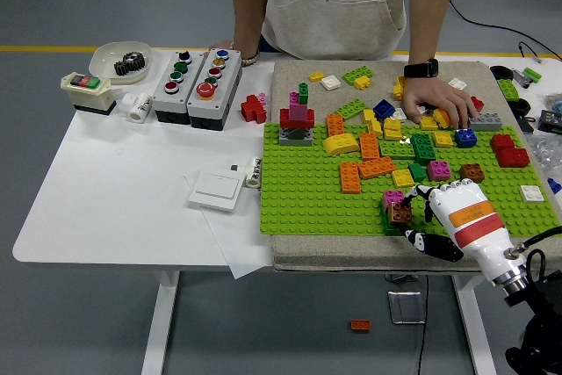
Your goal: Pick up the brick,pile it on top of brick,press brick,pick up the brick,pile it on top of brick,press brick
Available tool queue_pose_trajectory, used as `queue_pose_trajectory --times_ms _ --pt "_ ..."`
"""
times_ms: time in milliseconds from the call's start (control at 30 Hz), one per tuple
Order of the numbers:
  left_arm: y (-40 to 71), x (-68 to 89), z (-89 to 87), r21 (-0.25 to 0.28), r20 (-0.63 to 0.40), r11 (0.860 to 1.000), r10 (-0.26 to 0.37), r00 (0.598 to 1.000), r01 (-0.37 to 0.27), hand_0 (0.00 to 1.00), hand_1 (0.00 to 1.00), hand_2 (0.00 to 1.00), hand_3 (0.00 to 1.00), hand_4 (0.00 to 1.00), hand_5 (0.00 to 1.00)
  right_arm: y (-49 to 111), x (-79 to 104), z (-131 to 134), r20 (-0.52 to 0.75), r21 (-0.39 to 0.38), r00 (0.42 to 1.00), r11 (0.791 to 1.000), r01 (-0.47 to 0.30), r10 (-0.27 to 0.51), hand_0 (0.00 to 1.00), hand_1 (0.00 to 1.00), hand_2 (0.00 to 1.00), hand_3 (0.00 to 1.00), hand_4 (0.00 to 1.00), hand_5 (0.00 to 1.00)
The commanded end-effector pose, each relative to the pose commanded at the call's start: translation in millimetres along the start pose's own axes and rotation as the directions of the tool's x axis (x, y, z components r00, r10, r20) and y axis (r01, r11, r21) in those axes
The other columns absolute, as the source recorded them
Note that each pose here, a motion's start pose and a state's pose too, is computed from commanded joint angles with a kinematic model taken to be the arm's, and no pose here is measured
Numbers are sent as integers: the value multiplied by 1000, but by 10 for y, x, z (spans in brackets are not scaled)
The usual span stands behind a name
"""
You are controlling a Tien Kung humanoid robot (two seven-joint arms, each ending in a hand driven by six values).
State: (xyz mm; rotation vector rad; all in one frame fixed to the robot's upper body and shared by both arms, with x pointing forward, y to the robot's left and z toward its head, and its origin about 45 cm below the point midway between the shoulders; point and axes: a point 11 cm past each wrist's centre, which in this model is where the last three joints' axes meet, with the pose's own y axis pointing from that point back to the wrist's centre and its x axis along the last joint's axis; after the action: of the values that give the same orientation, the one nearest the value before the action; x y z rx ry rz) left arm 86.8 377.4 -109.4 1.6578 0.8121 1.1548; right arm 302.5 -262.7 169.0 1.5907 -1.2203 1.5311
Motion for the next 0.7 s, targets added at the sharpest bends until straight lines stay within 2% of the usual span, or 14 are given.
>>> queue_pose_trajectory --times_ms 700 --pt "2 2 13 -3 -5 1000 0 1000 0 862 814 817 623 715 683 25 -41 6 -6 13 1000 1000 22 -22 261 194 263 515 730 209"
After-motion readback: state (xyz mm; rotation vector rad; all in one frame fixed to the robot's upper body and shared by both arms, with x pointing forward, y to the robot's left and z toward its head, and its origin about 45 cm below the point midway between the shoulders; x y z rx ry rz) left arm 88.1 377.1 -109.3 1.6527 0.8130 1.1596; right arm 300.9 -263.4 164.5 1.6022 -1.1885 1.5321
